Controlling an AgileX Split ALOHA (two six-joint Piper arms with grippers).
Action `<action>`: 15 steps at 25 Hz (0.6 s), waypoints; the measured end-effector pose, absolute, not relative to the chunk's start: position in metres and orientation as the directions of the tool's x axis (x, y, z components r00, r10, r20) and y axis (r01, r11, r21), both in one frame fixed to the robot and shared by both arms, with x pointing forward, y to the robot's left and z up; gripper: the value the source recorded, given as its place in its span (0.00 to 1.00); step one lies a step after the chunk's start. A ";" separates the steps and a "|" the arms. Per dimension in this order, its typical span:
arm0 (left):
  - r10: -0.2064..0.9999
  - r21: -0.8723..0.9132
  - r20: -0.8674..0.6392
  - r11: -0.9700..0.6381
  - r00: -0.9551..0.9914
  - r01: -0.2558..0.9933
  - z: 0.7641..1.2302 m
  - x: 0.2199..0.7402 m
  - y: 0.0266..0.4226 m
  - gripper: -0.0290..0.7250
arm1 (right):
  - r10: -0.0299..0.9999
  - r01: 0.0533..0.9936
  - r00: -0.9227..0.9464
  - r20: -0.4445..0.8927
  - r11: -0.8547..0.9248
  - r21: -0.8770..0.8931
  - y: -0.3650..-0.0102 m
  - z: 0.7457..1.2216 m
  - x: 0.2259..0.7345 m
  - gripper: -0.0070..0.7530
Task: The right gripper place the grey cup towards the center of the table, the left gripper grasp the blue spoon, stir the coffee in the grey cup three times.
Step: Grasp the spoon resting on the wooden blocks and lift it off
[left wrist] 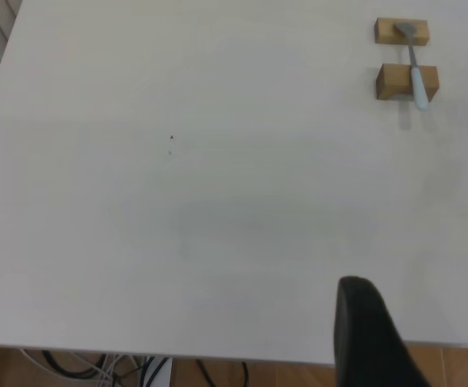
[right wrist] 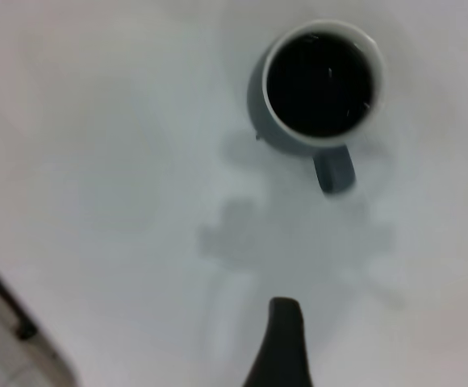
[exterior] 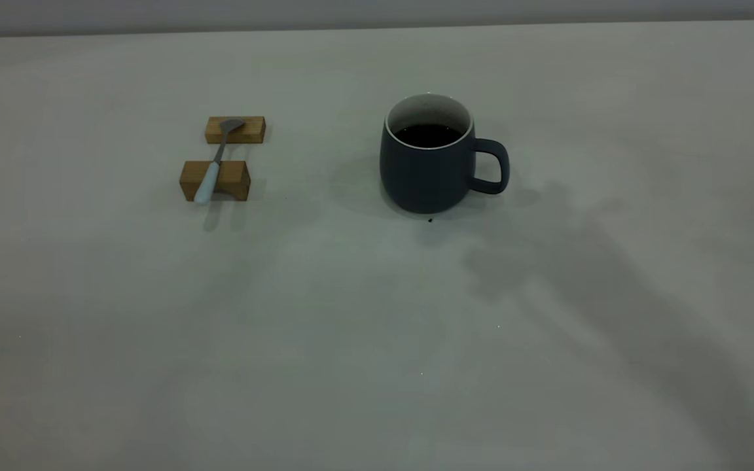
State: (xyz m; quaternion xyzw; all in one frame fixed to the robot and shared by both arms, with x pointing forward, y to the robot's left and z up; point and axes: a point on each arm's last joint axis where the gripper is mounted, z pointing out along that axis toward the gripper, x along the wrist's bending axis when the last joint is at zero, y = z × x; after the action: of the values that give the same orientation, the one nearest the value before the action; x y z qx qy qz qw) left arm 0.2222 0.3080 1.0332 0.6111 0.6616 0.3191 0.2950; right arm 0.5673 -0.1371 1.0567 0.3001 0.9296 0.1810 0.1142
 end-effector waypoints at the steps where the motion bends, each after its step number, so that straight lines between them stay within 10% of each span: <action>1: 0.997 0.783 0.000 0.049 -0.079 0.620 1.033 0.222 0.308 0.57 | 0.620 0.538 -0.778 -0.101 0.741 0.403 -0.143 1.072 0.557 0.96; 8: 0.997 0.783 0.000 0.049 -0.079 0.620 1.033 0.222 0.308 0.57 | 0.792 0.715 -0.608 -0.051 0.575 0.397 -0.178 1.138 0.493 0.94; 15: 0.997 0.783 0.000 0.049 -0.079 0.620 1.033 0.222 0.308 0.57 | 0.827 0.692 -0.551 -0.108 0.526 0.494 -0.205 1.169 0.446 0.93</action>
State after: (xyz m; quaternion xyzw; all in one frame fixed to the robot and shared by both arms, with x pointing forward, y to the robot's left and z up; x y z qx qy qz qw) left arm 0.2222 0.3080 1.0332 0.6111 0.6616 0.3191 0.2950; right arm 0.4459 -0.2051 1.1688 0.4432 0.8572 0.2017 0.1676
